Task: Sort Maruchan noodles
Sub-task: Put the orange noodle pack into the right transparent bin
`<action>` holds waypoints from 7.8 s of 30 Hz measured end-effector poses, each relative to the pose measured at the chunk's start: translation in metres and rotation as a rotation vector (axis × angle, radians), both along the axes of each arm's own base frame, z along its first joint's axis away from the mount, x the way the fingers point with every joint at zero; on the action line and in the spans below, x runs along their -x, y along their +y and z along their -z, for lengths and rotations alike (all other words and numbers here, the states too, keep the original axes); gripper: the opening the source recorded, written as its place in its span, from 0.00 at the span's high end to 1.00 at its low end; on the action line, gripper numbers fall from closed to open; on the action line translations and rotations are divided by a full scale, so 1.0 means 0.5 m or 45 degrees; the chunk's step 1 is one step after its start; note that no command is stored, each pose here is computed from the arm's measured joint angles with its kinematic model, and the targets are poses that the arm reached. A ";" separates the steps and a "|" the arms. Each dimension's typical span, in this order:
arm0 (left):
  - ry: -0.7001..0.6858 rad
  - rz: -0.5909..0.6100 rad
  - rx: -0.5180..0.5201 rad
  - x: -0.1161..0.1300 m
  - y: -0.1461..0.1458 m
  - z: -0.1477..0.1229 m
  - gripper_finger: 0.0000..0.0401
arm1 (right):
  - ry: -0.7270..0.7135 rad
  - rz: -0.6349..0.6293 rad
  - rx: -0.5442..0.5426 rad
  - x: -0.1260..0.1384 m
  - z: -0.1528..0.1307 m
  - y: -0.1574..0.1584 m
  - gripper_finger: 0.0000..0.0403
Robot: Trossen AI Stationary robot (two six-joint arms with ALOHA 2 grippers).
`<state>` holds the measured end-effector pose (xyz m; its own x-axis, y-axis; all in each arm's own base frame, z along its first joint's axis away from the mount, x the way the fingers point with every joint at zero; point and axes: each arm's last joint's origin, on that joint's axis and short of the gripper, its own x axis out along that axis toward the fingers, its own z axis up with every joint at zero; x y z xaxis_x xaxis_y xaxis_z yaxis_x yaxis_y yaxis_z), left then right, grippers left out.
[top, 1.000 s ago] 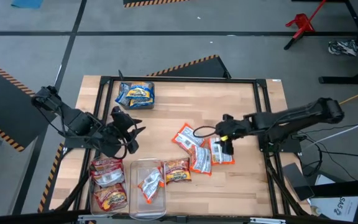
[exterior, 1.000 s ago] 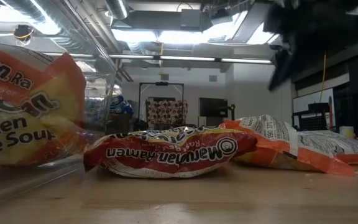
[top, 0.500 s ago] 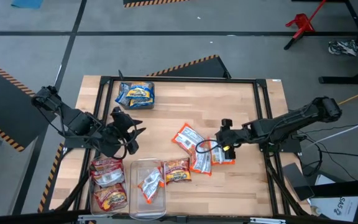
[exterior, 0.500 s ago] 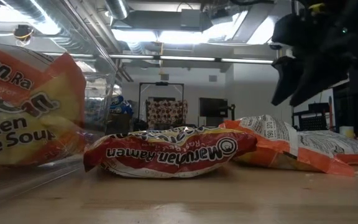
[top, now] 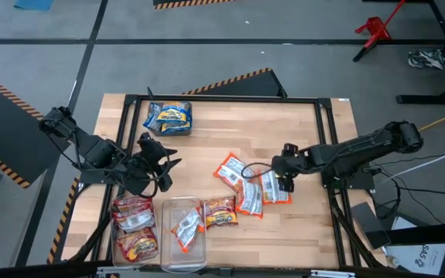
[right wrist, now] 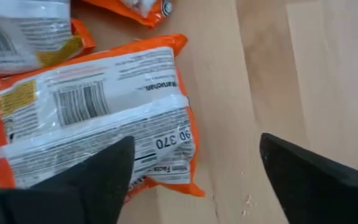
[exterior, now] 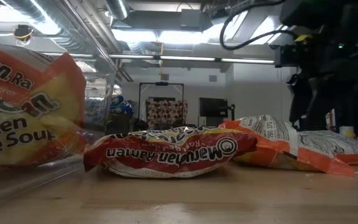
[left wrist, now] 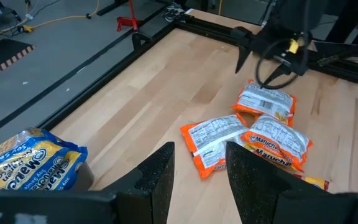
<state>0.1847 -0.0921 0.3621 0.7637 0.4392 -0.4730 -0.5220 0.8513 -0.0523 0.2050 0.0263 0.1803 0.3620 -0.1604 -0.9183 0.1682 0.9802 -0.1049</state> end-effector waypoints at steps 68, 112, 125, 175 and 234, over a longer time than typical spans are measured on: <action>-0.002 -0.008 -0.050 0.000 0.001 -0.001 0.66 | -0.453 -0.465 -0.100 -0.188 -0.209 0.006 1.00; 0.039 0.033 -0.002 0.001 0.001 0.003 0.66 | -1.023 -1.070 -0.293 -0.461 -0.231 0.235 1.00; 0.012 0.005 0.054 0.000 0.001 0.002 0.66 | -1.021 -1.063 -0.240 -0.462 -0.230 0.234 1.00; -0.089 0.503 0.623 -0.080 -0.101 0.030 0.63 | -0.986 -1.005 -0.099 -0.470 -0.225 0.199 1.00; 0.442 0.223 0.483 -0.165 0.072 0.131 0.63 | -0.772 -0.671 0.134 -0.471 -0.229 0.019 1.00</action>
